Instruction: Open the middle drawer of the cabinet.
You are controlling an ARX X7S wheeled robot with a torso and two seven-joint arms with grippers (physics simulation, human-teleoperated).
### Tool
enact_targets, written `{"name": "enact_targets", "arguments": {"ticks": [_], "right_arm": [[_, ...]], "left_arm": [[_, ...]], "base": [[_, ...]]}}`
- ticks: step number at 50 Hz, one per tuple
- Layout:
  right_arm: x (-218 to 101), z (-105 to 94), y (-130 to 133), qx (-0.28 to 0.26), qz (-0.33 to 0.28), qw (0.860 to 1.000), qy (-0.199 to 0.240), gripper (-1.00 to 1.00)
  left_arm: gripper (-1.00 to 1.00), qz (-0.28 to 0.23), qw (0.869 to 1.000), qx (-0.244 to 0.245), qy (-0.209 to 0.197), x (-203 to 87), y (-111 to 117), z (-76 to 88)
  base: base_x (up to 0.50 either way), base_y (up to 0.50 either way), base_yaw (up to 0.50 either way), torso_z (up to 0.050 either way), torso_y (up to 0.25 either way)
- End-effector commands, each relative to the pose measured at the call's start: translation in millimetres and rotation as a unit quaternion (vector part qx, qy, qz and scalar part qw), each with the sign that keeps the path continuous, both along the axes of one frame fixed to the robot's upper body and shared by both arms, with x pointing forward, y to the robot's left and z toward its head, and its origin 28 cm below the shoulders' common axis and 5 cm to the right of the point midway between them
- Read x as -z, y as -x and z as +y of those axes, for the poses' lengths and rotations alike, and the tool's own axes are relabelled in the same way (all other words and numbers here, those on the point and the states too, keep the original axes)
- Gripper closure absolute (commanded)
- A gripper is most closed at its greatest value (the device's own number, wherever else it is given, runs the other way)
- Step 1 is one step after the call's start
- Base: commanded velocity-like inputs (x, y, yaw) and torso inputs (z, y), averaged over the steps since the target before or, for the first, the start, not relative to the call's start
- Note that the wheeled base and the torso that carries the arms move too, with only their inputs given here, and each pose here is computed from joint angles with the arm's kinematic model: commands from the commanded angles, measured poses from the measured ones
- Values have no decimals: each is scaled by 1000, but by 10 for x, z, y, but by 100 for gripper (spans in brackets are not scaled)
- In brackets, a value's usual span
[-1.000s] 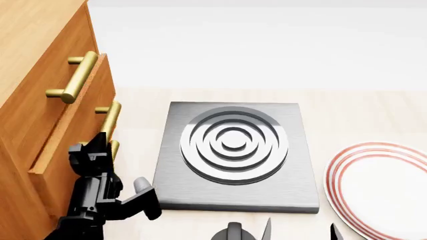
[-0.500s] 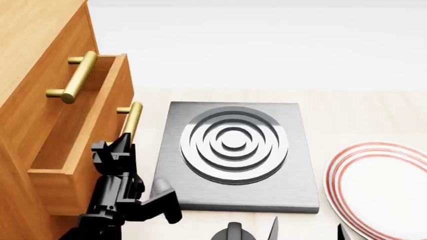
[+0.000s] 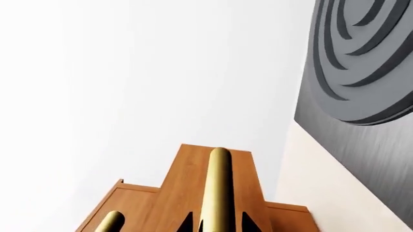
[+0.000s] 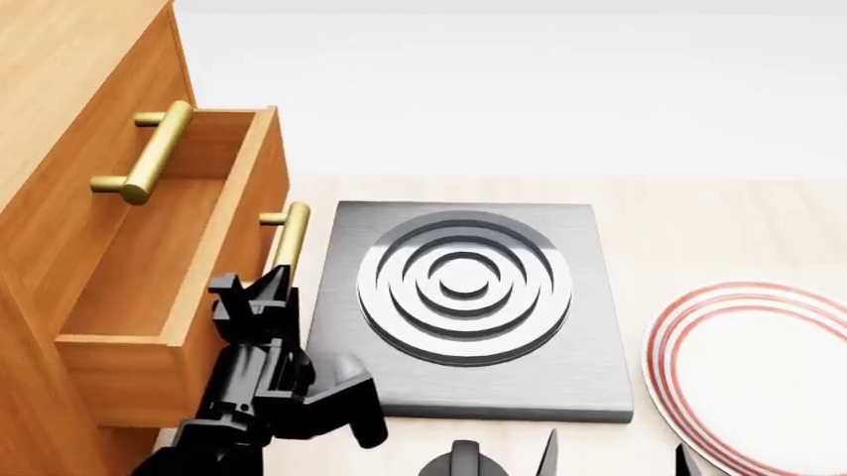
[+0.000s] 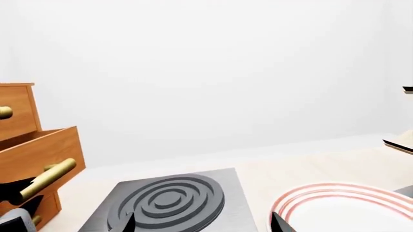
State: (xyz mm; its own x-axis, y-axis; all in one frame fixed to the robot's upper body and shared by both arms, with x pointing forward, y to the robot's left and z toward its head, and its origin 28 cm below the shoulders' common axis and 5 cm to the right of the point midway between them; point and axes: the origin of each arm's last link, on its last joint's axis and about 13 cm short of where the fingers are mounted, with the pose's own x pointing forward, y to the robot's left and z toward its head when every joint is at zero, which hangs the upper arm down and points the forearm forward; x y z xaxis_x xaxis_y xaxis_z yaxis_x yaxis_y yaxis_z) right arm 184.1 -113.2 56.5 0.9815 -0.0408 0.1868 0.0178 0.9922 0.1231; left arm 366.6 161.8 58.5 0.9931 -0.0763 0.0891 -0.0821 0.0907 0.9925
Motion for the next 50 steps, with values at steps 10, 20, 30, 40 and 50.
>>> {"name": "enact_targets", "arguments": {"ticks": [10,20,30,40,50], "right_arm": [[-6,-9,2,2,-1,1000,-2,-100],[-11,-18,2,2,-2,1000,-3,-100],[-12,-25,3,3,-2,1000,-4,-100],[-13,-25,6,3,-3,1000,-4,-100],[-18,-25,6,4,-3,1000,-5,-100]], "left_arm": [[100,-75,994,74,-35,-83,80,-328],[100,-76,993,90,-32,-101,125,-414],[100,-77,991,104,-32,-123,164,-486],[100,-79,990,115,-34,-141,194,-537],[100,-80,988,131,-33,-179,246,-622]], "base": [[0,-3,0,2,2],[0,-4,0,0,3],[0,-4,0,1,3],[0,-4,0,1,3],[0,-3,0,1,3]]}}
